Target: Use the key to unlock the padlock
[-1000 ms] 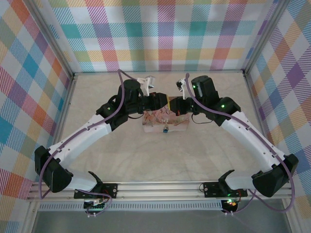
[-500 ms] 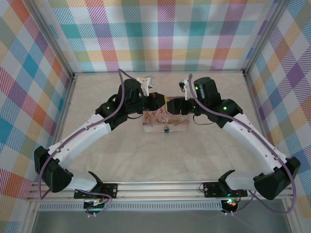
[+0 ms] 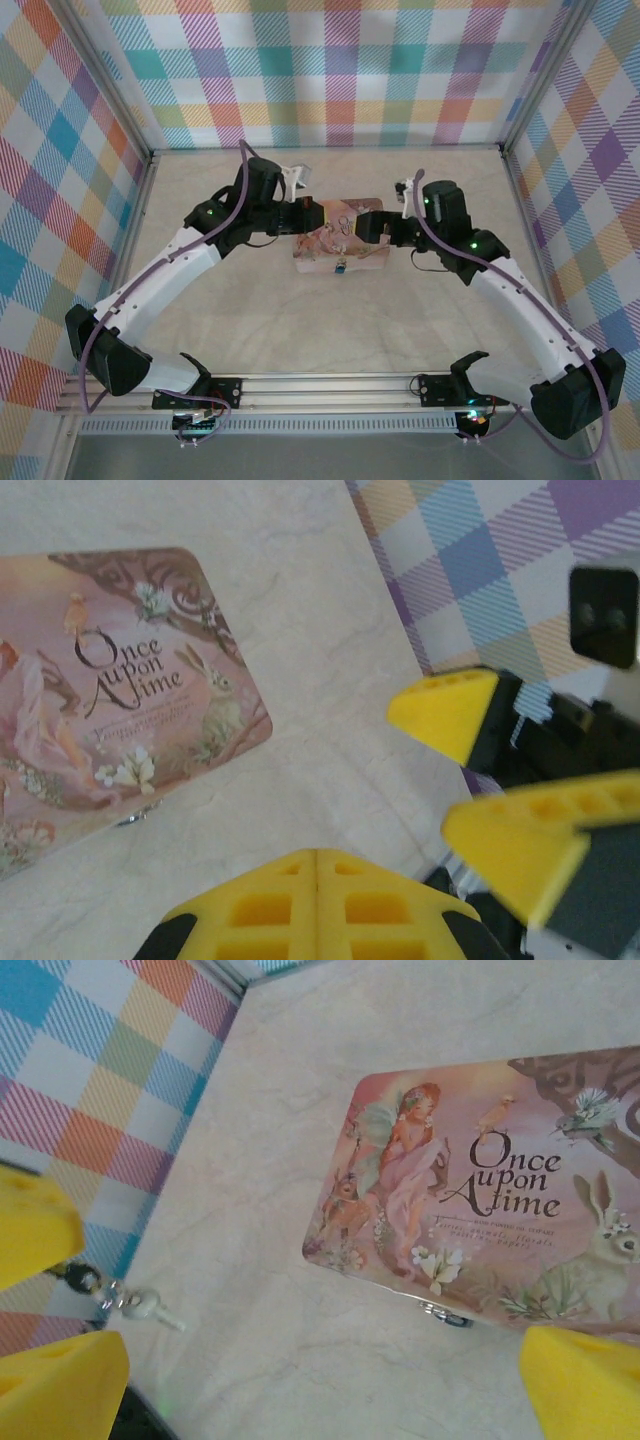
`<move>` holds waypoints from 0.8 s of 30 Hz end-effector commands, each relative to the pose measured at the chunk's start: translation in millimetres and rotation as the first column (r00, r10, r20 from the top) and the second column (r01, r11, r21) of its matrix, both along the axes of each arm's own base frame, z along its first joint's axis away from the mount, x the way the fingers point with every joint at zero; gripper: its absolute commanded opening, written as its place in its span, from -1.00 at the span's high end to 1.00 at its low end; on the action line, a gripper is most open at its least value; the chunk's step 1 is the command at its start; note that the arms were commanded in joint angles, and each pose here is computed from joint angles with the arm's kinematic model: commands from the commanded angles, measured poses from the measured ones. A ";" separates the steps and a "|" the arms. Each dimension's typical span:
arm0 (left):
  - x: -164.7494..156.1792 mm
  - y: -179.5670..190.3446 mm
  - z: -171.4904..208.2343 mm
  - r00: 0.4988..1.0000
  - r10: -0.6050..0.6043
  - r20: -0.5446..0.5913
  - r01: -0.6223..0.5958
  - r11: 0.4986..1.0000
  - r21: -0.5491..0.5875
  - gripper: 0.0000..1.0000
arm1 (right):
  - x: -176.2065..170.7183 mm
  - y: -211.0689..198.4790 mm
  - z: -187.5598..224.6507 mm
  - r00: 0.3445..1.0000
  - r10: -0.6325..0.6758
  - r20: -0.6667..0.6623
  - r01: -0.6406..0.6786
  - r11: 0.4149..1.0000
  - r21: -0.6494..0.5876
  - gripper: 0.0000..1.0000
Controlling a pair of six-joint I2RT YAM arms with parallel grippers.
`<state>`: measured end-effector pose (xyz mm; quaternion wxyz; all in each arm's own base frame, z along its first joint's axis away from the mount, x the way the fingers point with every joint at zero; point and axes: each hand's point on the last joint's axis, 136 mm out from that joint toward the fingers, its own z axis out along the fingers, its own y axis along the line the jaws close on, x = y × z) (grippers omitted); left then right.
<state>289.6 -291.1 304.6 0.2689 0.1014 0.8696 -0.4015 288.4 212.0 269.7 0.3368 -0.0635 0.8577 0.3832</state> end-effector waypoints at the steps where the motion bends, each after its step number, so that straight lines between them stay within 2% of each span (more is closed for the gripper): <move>1: -18.4 -3.1 10.3 0.994 -0.108 -0.020 0.108 0.994 -0.036 1.00 | 3.3 10.1 18.4 0.997 0.078 0.010 -0.078 0.972 0.223 -0.99; 3: -22.9 -4.9 14.4 0.990 -0.138 -0.016 0.137 0.989 -0.051 1.00 | -2.4 17.6 23.7 0.989 0.137 0.054 -0.147 0.944 0.296 -0.95; 4: -25.1 -5.6 15.7 0.988 -0.151 -0.012 0.150 0.987 -0.056 1.00 | -6.7 21.8 27.4 0.982 0.173 0.079 -0.190 0.927 0.324 -0.81; 8: -26.2 -8.1 18.1 0.987 -0.162 -0.004 0.161 0.983 -0.083 1.00 | -17.8 34.7 38.6 0.952 0.278 0.124 -0.305 0.857 0.416 -0.04; 11: -25.9 -12.3 18.0 0.985 -0.171 -0.012 0.169 0.979 -0.110 1.00 | -25.7 42.6 43.6 0.932 0.327 0.159 -0.363 0.815 0.452 0.13; 18: -26.2 -14.6 18.8 0.985 -0.170 -0.016 0.166 0.976 -0.142 1.00 | -41.3 61.2 49.6 0.903 0.367 0.222 -0.428 0.791 0.437 0.06; 24: -27.8 -13.5 20.9 0.986 -0.164 -0.011 0.160 0.975 -0.156 1.00 | -45.9 74.0 48.5 0.890 0.402 0.217 -0.457 0.782 0.424 0.04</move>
